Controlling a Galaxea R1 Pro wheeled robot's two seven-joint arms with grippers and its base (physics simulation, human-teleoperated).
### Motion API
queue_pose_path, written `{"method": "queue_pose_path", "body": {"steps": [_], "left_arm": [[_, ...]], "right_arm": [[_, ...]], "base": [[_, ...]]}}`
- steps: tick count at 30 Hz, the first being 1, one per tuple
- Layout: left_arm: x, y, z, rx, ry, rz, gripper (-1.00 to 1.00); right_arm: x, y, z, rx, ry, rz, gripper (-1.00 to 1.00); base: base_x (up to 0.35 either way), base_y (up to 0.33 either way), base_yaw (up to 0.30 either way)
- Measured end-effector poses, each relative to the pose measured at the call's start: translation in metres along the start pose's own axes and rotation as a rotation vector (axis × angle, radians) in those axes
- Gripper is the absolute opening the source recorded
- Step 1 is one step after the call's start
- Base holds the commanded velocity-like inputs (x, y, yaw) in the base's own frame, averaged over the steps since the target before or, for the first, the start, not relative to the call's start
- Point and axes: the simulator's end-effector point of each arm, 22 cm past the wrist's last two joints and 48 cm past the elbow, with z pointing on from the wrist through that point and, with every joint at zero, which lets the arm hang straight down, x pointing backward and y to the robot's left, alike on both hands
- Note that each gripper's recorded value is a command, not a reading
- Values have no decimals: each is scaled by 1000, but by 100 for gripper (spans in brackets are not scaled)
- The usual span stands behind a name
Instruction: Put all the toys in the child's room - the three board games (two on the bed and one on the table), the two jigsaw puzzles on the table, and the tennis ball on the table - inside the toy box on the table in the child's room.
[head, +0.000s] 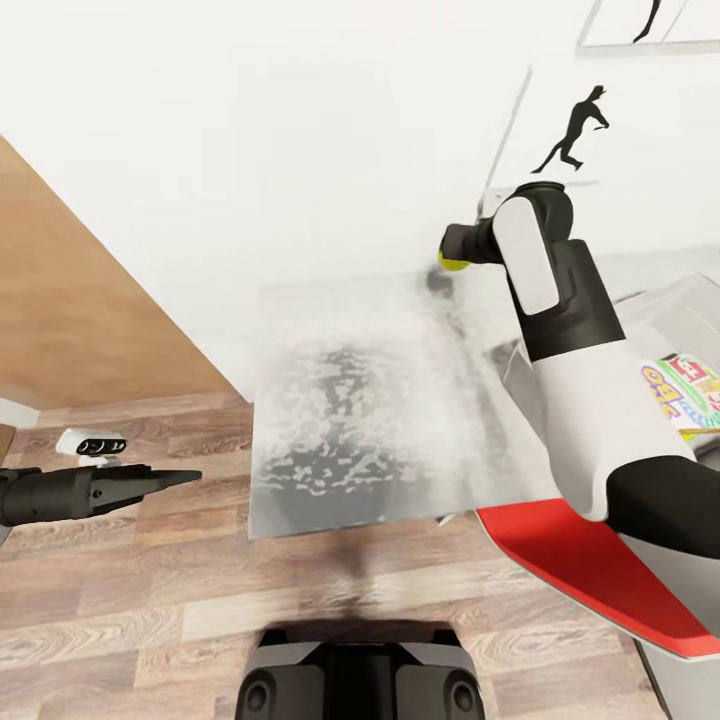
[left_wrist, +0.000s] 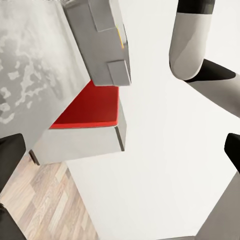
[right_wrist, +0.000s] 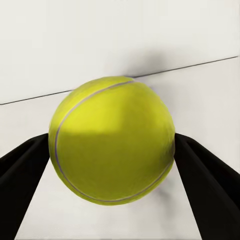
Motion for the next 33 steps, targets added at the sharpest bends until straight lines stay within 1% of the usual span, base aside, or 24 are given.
{"method": "queue_pose_path", "body": {"steps": [15, 17, 20, 23, 25, 28, 33], "left_arm": [[-4, -12, -1, 2, -4, 26, 100], [-5, -13, -1, 2, -4, 29, 100], [-6, -16, -2, 2, -5, 35, 100], [-7, -18, -3, 1, -9, 41, 100], [-8, -19, -4, 0, -10, 43, 100], [-9, -21, -4, 0, -11, 48, 100], [-10, -25, -5, 1, -13, 55, 100]], "right_arm": [[-6, -3, -13, -2, -11, 6, -100], [-8, -4, -14, -3, -13, 14, -100], [-14, -23, -16, 4, -15, 66, -100], [-22, -58, -19, 15, -20, 162, -100], [-25, -66, -21, 14, -24, 184, -100], [-29, -68, -25, 3, -29, 198, -100], [-36, -59, -30, -47, -43, 203, -100]], "base": [[0, 0, 0], [0, 0, 0], [0, 0, 0], [0, 0, 0], [0, 0, 0], [-2, 0, 0], [-138, 0, 0]]}}
